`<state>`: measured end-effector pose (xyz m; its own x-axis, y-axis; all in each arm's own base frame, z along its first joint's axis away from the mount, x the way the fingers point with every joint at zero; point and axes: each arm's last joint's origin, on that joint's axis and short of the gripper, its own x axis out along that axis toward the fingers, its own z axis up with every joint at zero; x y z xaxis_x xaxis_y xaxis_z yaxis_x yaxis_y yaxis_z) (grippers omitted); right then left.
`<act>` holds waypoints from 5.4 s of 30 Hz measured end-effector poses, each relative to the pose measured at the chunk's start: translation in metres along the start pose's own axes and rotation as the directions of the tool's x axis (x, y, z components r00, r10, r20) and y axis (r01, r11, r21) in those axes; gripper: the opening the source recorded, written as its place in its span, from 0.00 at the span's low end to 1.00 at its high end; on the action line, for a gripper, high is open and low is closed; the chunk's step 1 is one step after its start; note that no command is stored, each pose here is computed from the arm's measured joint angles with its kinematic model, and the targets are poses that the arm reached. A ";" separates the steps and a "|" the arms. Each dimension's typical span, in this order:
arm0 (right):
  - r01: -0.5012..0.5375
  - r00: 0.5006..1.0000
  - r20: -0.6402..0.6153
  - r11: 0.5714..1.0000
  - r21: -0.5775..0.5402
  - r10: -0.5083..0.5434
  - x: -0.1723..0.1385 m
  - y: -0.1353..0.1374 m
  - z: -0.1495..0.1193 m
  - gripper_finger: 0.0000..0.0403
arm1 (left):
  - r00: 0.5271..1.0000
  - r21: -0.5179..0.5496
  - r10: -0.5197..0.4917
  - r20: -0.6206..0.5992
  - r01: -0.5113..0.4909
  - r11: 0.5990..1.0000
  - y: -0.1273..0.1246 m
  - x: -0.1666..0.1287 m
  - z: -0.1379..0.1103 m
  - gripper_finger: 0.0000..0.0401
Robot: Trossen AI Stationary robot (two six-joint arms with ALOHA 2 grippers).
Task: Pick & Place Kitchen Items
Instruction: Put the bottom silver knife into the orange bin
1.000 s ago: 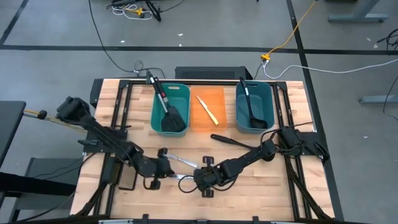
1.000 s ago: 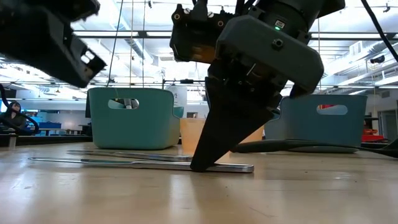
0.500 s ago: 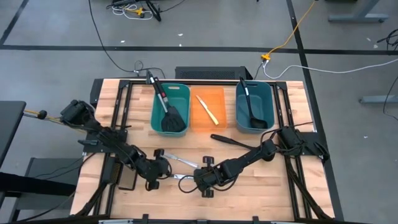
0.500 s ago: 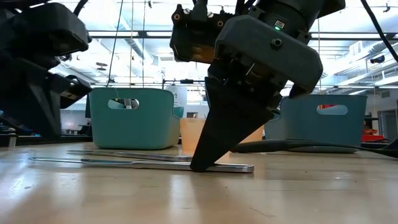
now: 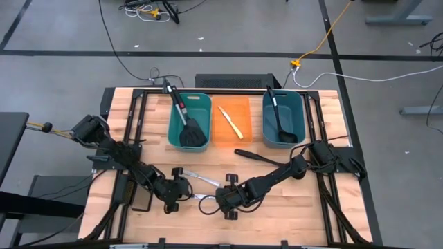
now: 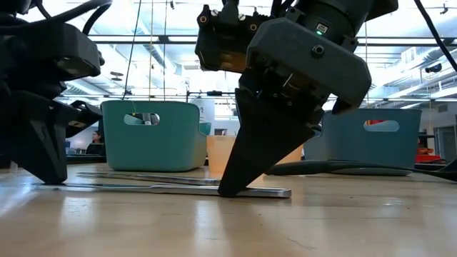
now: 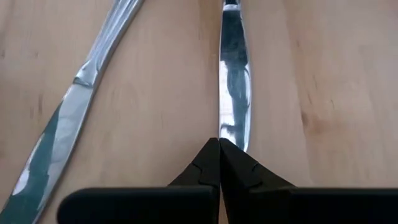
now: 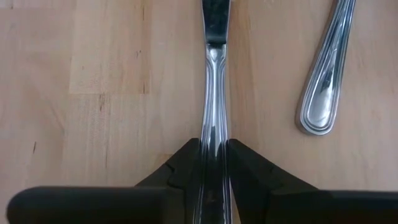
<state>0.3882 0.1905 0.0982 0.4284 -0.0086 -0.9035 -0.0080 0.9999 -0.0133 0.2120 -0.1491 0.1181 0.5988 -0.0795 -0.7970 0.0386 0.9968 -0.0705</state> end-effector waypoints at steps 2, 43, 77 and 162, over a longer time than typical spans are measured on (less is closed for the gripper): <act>0.001 1.000 0.001 1.000 0.001 -0.001 0.000 0.000 0.000 0.22 | 1.000 0.001 0.000 -0.001 0.000 1.000 0.000 0.000 0.000 0.01; -0.003 0.999 0.049 1.000 0.016 0.002 -0.030 -0.006 0.010 0.33 | 0.997 0.111 0.035 0.071 -0.042 0.993 -0.019 0.014 0.008 0.01; 0.013 0.976 -0.218 0.999 0.048 -0.002 -0.047 -0.022 -0.006 0.52 | 0.999 0.072 0.032 0.042 -0.035 0.997 -0.020 0.031 -0.001 0.01; -0.009 0.978 -0.207 1.000 -0.009 0.007 -0.058 -0.032 -0.002 0.16 | 0.987 0.161 0.100 0.123 -0.119 0.980 -0.018 0.015 0.009 0.04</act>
<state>0.3621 0.1591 0.1501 0.2322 -0.0044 -0.9727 -0.0200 0.9998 -0.0093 0.2274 -0.1683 0.1133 0.6934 0.0224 -0.7202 0.0954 0.9879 0.1226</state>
